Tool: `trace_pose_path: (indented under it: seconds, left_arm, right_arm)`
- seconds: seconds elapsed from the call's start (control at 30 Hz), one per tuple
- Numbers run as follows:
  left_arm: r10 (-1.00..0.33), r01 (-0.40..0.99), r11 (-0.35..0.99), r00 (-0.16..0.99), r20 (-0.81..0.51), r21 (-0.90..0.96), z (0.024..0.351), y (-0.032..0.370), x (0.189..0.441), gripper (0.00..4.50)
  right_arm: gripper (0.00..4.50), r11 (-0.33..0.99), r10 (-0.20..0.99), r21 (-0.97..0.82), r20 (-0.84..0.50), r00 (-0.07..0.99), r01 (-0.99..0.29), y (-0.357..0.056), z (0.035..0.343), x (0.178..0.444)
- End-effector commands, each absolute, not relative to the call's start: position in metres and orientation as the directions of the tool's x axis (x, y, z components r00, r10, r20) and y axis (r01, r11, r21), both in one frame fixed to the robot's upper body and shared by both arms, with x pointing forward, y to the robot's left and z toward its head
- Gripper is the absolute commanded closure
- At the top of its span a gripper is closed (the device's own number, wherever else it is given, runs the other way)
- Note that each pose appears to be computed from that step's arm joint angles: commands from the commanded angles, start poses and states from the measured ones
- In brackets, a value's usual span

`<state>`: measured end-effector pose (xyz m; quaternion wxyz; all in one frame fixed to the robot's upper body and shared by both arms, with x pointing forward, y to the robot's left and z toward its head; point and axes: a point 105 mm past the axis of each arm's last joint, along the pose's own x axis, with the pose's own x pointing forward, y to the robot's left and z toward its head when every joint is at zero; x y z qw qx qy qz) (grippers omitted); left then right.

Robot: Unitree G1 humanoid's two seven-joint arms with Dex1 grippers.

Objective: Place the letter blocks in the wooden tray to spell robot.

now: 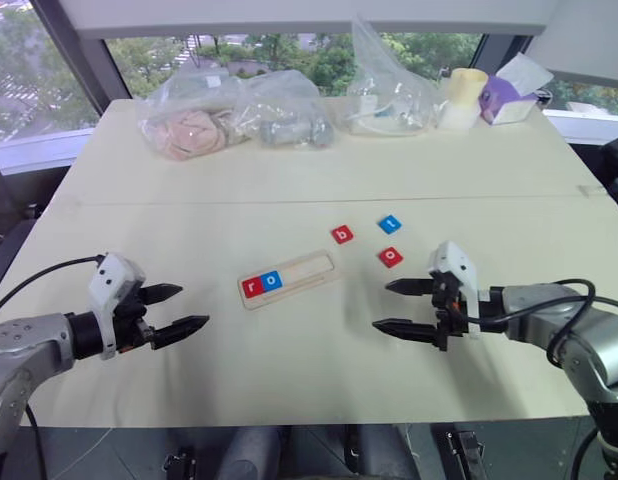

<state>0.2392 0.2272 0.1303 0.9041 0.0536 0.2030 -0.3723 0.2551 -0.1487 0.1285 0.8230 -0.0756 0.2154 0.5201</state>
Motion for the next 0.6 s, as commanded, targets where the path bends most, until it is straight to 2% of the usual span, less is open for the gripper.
trace_pose_path:
  seconds: [0.03, 0.33, 0.6]
  left_arm:
    - [-0.645, 0.694, 0.720, 0.664, -0.378, -0.009, 0.1402, 0.2283, 0.2411, 0.00]
    - [-0.659, 0.701, 0.713, 0.658, -0.363, -0.023, 0.1429, 0.2257, 0.2417, 0.00]
    - [-0.662, 0.741, 0.669, 0.628, -0.408, 0.055, 0.1468, 0.2285, 0.2452, 0.00]
  right_arm:
    - [0.07, 0.426, 0.836, 0.058, -0.406, 0.369, -0.903, -0.1434, 0.1380, 0.2562]
    - [0.07, 0.422, 0.839, 0.049, -0.399, 0.370, -0.905, -0.1408, 0.1368, 0.2582]
    - [0.07, 0.424, 0.845, 0.048, -0.380, 0.376, -0.904, -0.1350, 0.1400, 0.2620]
